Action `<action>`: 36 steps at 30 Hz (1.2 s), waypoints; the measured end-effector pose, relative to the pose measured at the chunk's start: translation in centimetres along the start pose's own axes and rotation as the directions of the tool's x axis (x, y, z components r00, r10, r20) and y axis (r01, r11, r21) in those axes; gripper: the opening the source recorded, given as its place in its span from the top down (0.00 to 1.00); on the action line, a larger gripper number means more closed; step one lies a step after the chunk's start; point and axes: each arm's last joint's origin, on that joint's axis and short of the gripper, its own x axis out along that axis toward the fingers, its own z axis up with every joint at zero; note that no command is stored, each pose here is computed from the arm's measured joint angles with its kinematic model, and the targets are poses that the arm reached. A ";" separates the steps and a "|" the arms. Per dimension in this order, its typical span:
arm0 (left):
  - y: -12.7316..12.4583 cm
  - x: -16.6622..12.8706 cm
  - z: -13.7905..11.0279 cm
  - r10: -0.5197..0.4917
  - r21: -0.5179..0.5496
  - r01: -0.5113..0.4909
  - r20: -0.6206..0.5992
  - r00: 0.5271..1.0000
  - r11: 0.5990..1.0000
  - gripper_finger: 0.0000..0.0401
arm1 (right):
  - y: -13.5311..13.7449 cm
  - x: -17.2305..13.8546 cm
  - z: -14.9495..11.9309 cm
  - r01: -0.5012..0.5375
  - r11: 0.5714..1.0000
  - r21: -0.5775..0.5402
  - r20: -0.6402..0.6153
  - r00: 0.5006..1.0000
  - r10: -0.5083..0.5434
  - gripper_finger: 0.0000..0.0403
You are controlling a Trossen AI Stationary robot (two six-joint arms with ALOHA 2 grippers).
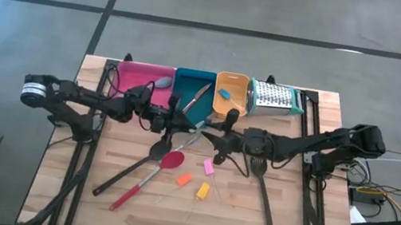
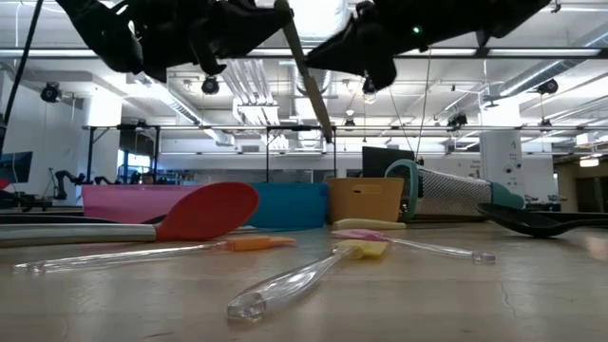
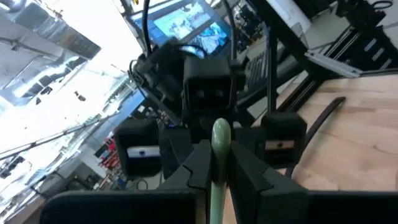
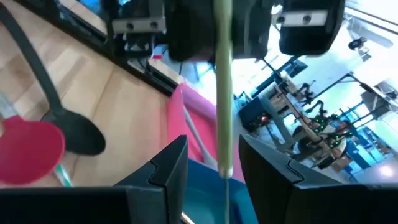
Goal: Pick & Place Kitchen Items
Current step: Put the green knife into the blue bin
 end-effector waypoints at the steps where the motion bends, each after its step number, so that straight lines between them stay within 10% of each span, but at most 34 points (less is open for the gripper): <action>1: 0.0 0.0 0.0 0.001 0.000 -0.001 -0.003 1.000 1.000 0.92 | 0.0 0.1 0.0 0.001 1.000 0.003 -0.004 1.000 -0.001 0.65; 9: 0.0 0.0 0.1 0.001 0.000 -0.001 0.003 1.000 1.000 0.92 | -0.1 1.9 0.2 0.029 1.000 0.010 -0.037 0.999 -0.029 0.69; 18: 0.0 0.0 0.1 0.005 -0.084 -0.005 0.000 1.000 0.996 0.92 | -0.8 2.2 0.5 0.053 0.998 -0.035 -0.066 0.996 -0.055 0.94; 27: 0.8 -0.6 1.3 0.061 -0.196 -0.059 0.002 0.998 0.979 0.59 | -3.7 3.4 -0.1 0.035 0.995 -0.096 -0.202 0.978 -0.053 0.94; 36: 2.9 -2.7 4.8 0.186 -0.203 -0.173 0.048 0.981 0.964 0.51 | -7.1 6.0 -2.4 -0.282 0.933 -0.222 -0.304 0.929 0.209 0.94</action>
